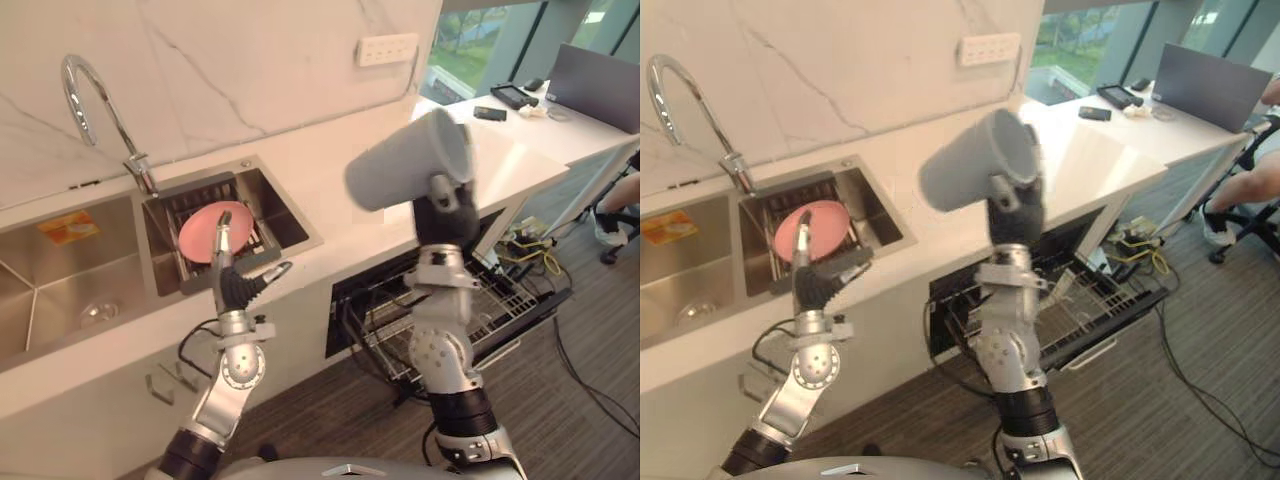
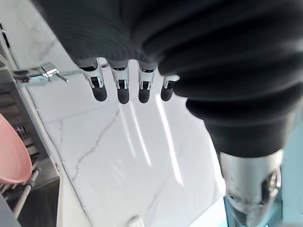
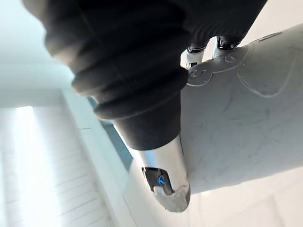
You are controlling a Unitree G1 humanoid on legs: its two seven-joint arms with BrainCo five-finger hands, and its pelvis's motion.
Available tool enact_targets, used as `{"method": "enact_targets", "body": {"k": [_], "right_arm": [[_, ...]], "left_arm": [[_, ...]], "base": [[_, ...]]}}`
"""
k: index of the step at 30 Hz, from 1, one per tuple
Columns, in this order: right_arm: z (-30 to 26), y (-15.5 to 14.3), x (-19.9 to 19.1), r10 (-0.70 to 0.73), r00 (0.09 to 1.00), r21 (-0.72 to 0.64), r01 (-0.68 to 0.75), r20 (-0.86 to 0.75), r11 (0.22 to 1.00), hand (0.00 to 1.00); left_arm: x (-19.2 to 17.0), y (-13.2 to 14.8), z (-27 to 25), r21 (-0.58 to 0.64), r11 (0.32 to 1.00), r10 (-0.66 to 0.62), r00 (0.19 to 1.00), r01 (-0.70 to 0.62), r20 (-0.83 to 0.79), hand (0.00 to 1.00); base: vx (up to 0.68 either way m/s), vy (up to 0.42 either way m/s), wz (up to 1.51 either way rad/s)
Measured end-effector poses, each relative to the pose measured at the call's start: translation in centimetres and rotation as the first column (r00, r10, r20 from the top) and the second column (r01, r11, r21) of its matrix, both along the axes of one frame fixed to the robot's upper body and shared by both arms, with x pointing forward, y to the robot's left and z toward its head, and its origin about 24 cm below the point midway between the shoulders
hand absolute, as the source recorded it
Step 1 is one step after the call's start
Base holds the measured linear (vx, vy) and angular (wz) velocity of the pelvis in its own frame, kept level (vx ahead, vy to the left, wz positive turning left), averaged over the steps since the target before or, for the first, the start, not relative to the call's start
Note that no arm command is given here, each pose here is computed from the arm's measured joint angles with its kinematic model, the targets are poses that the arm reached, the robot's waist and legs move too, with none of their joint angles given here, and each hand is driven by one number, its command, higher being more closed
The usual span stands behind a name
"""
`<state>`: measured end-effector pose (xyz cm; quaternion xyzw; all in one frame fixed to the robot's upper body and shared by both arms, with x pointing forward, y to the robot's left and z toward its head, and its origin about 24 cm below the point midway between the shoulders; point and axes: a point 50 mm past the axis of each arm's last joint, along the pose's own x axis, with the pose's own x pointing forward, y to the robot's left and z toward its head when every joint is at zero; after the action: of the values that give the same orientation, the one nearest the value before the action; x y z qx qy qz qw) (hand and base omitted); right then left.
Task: Walk over to the sink, pick up the cup, carry it to the dishwasher, place the cup inside the dishwasher, then close the dishwasher door
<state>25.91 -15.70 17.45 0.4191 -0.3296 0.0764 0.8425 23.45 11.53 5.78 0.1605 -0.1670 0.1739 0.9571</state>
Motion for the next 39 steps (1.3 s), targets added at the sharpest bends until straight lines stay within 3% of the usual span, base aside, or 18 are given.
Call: {"method": "enact_targets", "body": {"k": [4, 7, 10, 13, 15, 16, 18, 20, 23, 25, 27, 28, 32, 36, 39], "right_arm": [[0.8, -2.8, -0.7, -0.133, 0.99, 0.063, 0.131, 0.037, 0.989, 1.0], [1.1, -4.7, -1.1, -0.218, 0.975, 0.073, 0.215, 0.037, 0.974, 1.0], [2.2, -6.5, -2.3, -0.353, 0.934, 0.02, 0.353, 0.052, 0.936, 1.0], [2.6, -9.1, -3.0, -0.49, 0.871, -0.112, 0.49, 0.024, 0.865, 1.0], [1.6, -11.5, -3.1, -0.589, 0.806, -0.206, 0.568, -0.059, 0.797, 1.0], [1.2, -12.1, -2.9, -0.606, 0.791, -0.231, 0.576, -0.085, 0.784, 1.0], [-0.5, -14.7, -2.4, -0.667, 0.722, -0.333, 0.592, -0.187, 0.734, 1.0], [-1.3, -15.7, -2.2, -0.684, 0.692, -0.38, 0.583, -0.231, 0.718, 1.0], [-2.0, -15.9, -1.7, -0.674, 0.697, -0.477, 0.519, -0.245, 0.71, 1.0], [-2.9, -16.1, -1.5, -0.67, 0.694, -0.543, 0.466, -0.266, 0.698, 1.0], [-4.2, -16.1, -1.2, -0.65, 0.693, -0.585, 0.401, -0.31, 0.706, 1.0], [-5.6, -16.0, -1.0, -0.62, 0.697, -0.622, 0.316, -0.361, 0.717, 1.0], [-8.8, -15.5, -0.9, -0.573, 0.676, -0.68, 0.143, -0.463, 0.719, 1.0], [-11.2, -15.1, -1.2, -0.556, 0.651, -0.721, 0.019, -0.517, 0.693, 1.0], [-11.9, -14.7, -1.2, -0.55, 0.651, -0.75, -0.047, -0.524, 0.659, 1.0]], "left_arm": [[0.0, 0.8, -0.6, -0.05, 0.999, 0.01, 0.999, -0.012, -0.037, 0.0], [0.1, 0.3, -1.0, -0.128, 0.986, -0.119, 0.99, 0.109, -0.07, 0.0], [0.0, -0.9, -1.1, -0.274, 0.916, -0.324, 0.943, 0.293, -0.076, 0.0], [-0.1, -2.2, -0.8, -0.503, 0.729, -0.538, 0.843, 0.464, -0.002, 0.0], [-0.7, -3.0, 0.1, -0.621, 0.511, -0.682, 0.72, 0.594, 0.128, 0.0], [-0.9, -3.3, 0.2, -0.636, 0.45, -0.719, 0.677, 0.627, 0.158, 0.0], [-1.5, -4.9, 0.2, -0.659, 0.256, -0.836, 0.504, 0.708, 0.217, 0.0], [-2.2, -6.2, -0.3, -0.672, 0.159, -0.896, 0.391, 0.723, 0.209, 0.0], [-3.3, -7.3, -1.6, -0.723, 0.089, -0.945, 0.288, 0.685, 0.157, 0.0], [-3.6, -7.2, -3.0, -0.765, 0.107, -0.952, 0.288, 0.635, 0.106, 0.0], [-3.9, -6.6, -5.0, -0.799, 0.166, -0.952, 0.305, 0.577, 0.023, 0.0], [-4.3, -5.8, -7.2, -0.811, 0.268, -0.94, 0.326, 0.52, -0.102, 0.0], [-5.5, -4.2, -10.1, -0.759, 0.449, -0.887, 0.336, 0.472, -0.315, 0.0], [-6.8, -2.3, -13.0, -0.649, 0.62, -0.784, 0.316, 0.442, -0.533, 0.0], [-8.7, -0.8, -15.1, -0.603, 0.691, -0.717, 0.274, 0.399, -0.64, 0.0]], "base": [[0.0, 0.0, -0.02], [0.0, 0.0, -0.01], [0.03, 0.009, -0.09], [0.05, 0.015, -0.12], [0.05, 0.01, -0.12], [0.06, 0.007, -0.21], [0.05, 0.007, -0.14], [0.02, 0.006, -0.07], [0.01, 0.001, -0.04], [0.01, -0.005, -0.02], [0.01, -0.01, 0.02], [0.02, -0.015, 0.08], [0.03, -0.008, 0.06], [0.01, 0.0, 0.13], [-0.01, 0.005, 0.11]]}}
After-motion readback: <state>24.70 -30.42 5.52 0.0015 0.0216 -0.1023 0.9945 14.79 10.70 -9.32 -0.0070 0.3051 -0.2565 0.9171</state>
